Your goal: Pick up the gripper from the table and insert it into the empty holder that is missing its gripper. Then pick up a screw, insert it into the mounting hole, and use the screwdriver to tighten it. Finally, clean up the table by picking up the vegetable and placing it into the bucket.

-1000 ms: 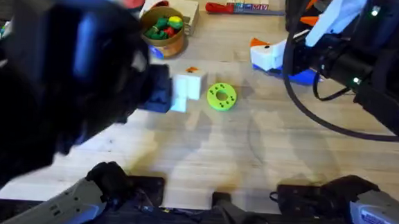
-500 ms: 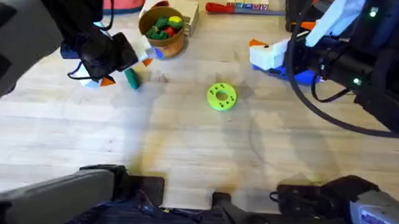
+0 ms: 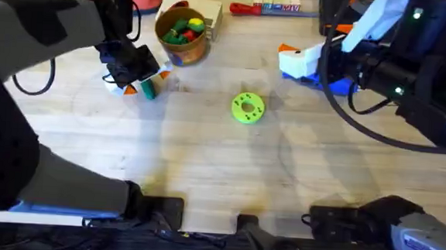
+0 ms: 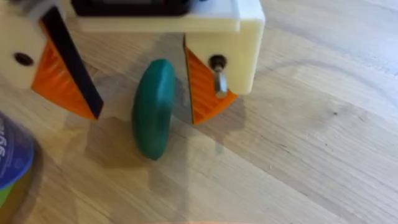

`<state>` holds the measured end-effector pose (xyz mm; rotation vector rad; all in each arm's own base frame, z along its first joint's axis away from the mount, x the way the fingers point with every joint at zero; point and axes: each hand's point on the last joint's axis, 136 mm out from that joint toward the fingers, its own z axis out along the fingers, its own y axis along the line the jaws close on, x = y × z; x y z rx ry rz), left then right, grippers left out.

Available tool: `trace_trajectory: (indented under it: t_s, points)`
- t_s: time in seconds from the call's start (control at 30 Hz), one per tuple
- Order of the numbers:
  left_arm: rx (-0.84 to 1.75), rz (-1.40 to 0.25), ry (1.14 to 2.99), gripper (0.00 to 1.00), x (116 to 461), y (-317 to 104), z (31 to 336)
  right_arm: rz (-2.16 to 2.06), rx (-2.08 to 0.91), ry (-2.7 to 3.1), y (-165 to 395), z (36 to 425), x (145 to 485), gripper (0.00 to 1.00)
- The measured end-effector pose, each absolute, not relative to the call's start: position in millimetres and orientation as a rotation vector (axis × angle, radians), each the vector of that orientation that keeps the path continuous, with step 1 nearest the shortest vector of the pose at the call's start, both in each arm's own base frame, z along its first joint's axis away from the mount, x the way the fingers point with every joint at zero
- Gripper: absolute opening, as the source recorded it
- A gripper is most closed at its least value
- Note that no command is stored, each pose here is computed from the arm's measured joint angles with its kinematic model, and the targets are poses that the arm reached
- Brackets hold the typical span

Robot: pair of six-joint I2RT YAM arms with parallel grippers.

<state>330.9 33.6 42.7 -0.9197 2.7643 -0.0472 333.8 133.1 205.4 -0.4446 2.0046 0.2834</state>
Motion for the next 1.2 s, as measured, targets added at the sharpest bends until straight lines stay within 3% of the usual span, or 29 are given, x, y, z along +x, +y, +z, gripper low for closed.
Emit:
trace_trajectory:
  t_s: [0.2, 0.33, 0.4, 0.43, 0.63, 0.77, 0.87, 1.03, 1.2]
  points:
    - [-0.918, -0.032, 2.769, 0.678, 331, 35, 40, 0.283, -0.445, 2.004, 133, 206, 334, 0.991]
    - [-0.919, -0.018, 2.784, 0.374, 329, 36, 35, 0.283, -0.446, 2.014, 134, 202, 335, 0.992]
    - [-0.915, -0.015, 2.785, 0.115, 330, 36, 35, 0.282, -0.447, 2.024, 134, 199, 335, 0.991]
    - [-0.900, -0.012, 2.788, 0.035, 331, 36, 37, 0.282, -0.448, 2.027, 134, 198, 336, 0.992]
    - [-0.919, 0.039, 2.917, 0.026, 304, 34, 42, 0.285, -0.443, 2.027, 134, 198, 336, 0.991]
    - [-0.926, 0.050, 2.949, 0.026, 304, 34, 65, 0.287, -0.440, 2.022, 134, 199, 337, 0.991]
    - [-0.914, 0.031, 2.921, 0.026, 319, 35, 94, 0.287, -0.438, 2.014, 134, 201, 338, 0.991]
    - [-0.860, -0.142, 2.784, 0.026, 362, 24, 143, 0.288, -0.437, 2.000, 135, 204, 339, 0.991]
    - [-0.750, -0.313, 2.639, 0.026, 406, 4, 166, 0.288, -0.436, 1.996, 135, 205, 339, 0.992]
